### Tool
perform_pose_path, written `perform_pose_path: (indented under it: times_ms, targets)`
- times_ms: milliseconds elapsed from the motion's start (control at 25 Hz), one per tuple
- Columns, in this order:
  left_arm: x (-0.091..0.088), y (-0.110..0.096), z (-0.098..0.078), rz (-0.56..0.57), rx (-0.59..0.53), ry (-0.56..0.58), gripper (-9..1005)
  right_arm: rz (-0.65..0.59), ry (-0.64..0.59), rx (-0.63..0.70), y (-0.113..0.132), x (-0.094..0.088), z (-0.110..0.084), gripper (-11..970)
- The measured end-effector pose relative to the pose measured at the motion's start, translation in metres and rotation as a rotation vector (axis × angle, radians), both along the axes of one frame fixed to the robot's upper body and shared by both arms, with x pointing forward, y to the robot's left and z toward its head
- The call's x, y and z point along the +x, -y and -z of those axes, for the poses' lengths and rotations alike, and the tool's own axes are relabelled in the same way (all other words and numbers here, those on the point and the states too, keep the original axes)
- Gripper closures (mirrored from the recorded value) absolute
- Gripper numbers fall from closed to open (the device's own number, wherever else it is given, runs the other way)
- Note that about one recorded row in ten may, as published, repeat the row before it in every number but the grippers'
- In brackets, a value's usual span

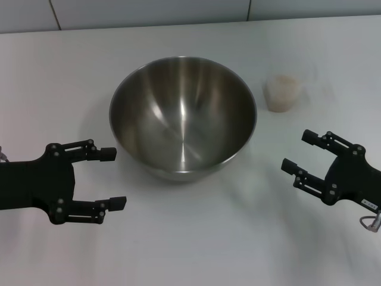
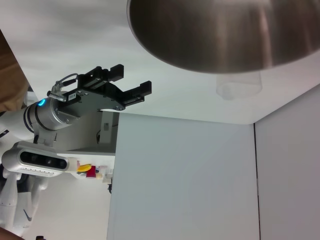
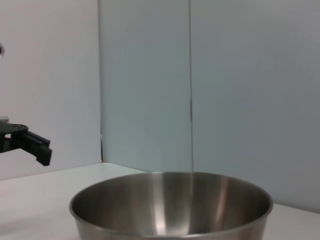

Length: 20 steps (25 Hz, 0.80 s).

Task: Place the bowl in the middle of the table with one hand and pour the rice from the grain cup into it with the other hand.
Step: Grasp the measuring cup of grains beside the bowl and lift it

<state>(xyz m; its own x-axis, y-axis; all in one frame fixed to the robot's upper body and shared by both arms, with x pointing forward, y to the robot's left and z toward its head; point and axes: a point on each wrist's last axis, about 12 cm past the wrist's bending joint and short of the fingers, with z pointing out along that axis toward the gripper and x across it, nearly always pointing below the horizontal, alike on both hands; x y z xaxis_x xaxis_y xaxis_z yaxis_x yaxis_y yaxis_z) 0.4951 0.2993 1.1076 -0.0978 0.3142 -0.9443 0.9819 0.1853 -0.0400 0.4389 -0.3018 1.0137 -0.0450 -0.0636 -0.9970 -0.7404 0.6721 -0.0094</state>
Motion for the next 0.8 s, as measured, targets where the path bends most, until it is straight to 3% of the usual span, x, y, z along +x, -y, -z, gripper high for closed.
perform_pose_path:
  times_ms: [320,800]
  targets:
    - [0.004,0.002,0.001,-0.025,0.006,0.009,136,0.093,-0.013,0.009,0.009,-0.001,0.003,243]
    - [0.012,0.008,0.0,-0.038,0.012,0.02,137,0.257,-0.042,-0.001,0.022,0.013,0.007,243]
